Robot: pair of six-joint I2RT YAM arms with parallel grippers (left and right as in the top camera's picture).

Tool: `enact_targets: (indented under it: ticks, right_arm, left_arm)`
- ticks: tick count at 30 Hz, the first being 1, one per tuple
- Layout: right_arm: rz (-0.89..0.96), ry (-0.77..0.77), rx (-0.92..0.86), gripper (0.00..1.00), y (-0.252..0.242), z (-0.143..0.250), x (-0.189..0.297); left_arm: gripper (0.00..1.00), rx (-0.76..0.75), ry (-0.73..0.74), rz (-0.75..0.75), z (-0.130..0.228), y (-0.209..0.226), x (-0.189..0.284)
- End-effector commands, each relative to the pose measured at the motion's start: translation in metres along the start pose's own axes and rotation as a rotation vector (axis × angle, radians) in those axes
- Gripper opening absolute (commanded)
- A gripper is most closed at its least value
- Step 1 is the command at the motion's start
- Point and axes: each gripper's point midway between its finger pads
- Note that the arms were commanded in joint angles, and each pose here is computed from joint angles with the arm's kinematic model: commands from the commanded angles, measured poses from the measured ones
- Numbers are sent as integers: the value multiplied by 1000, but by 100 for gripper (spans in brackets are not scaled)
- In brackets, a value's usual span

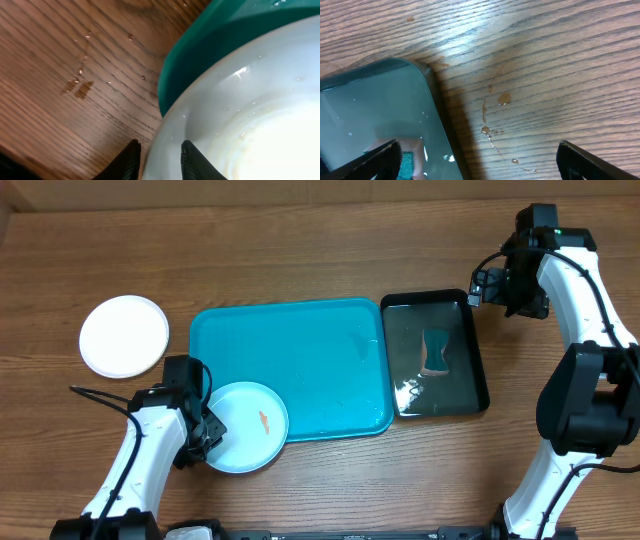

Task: Clean dirty plates on tray and stack at the side
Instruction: 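Move the left gripper to the second white plate's rim, then grip the second white plate rim and slide it onto the tray center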

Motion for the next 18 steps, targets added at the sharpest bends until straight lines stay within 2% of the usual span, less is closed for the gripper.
enact_targets:
  ticks: [1, 5, 13, 18]
  right_arm:
    - [-2, -52, 1, 100, 2, -9, 18]
    - [-2, -52, 1, 100, 2, -9, 18]
    - [-2, -52, 0, 100, 2, -9, 18]
    - [-2, -52, 1, 100, 2, -9, 18]
  left_arm:
    - [24, -29, 38, 17, 7, -2, -4]
    - [13, -27, 76, 86, 12, -15, -3]
    - [10, -43, 177, 403, 23, -76, 13]
    - [8, -66, 140, 526, 14, -103, 24]
Point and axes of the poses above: each gripper's point midway between its finger pads, its own x axis back along the fingers, its own y axis along the line the jaws close on, z = x × y, and after that the axes turned 7 degrees about x, right-handed
